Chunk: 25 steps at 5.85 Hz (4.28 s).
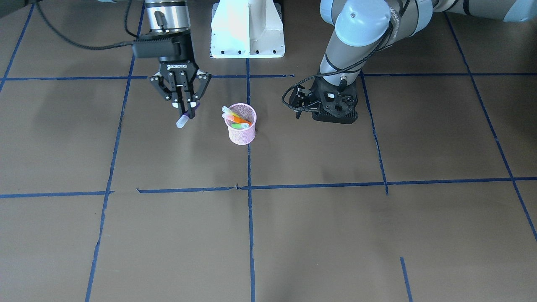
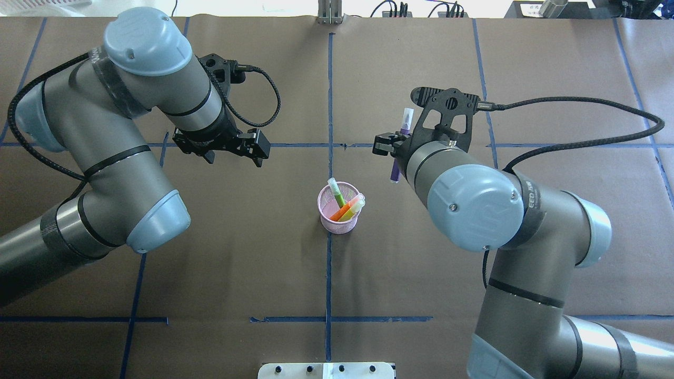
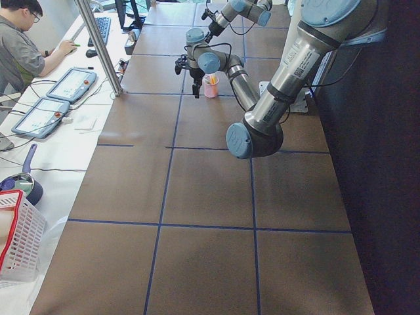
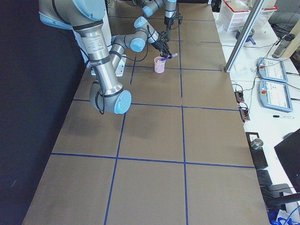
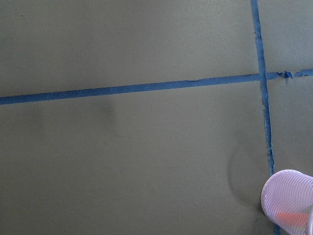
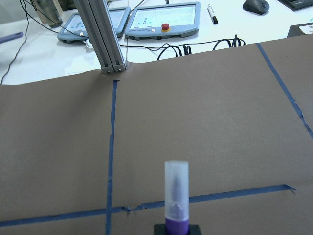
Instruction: Collect pens into pen holder
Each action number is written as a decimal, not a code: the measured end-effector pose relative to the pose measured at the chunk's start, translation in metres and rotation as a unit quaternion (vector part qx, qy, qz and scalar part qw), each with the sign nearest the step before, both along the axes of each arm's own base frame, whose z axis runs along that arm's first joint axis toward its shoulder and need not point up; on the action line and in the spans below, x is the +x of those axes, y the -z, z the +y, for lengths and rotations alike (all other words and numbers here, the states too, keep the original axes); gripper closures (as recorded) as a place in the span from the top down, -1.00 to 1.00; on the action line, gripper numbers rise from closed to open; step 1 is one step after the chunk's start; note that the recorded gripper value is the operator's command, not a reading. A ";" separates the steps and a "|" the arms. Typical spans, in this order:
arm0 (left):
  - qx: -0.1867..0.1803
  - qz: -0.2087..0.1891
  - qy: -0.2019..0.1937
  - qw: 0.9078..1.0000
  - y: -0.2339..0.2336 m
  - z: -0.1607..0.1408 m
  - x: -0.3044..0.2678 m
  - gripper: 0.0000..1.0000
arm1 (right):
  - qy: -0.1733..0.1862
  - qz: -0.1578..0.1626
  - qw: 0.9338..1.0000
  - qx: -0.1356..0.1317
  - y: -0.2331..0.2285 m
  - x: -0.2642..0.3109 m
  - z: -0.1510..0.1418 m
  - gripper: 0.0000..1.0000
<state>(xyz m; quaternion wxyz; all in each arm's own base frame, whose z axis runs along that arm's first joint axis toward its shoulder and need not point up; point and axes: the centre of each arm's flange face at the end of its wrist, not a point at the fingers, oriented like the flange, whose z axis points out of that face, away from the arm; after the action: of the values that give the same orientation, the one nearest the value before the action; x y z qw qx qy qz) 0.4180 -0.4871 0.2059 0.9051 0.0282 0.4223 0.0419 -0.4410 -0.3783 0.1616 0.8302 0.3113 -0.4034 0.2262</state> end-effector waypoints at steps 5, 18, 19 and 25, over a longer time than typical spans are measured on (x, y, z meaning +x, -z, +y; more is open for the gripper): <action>-0.007 -0.009 0.000 1.000 -0.017 0.000 0.000 1.00 | -0.104 -0.020 0.994 0.017 -0.002 -0.111 0.050 -1.00; -0.004 -0.007 0.022 1.000 -0.019 -0.012 -0.035 1.00 | 0.218 0.036 0.962 -0.161 -0.023 0.034 -0.060 1.00; 0.015 -0.014 0.020 1.000 -0.037 -0.021 -0.065 1.00 | 0.270 0.053 0.949 -0.152 -0.051 0.076 -0.087 1.00; 0.085 -0.033 -0.055 0.994 -0.270 -0.045 -0.376 1.00 | 0.424 0.155 0.887 -0.092 -0.338 0.413 -0.100 1.00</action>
<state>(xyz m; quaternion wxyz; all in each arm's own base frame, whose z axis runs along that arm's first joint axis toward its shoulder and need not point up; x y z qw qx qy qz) 0.0418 -0.5323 0.4761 0.9090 0.0803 0.3883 0.1284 -0.0283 -0.4788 0.4997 0.9238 0.0641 -0.3406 -0.1627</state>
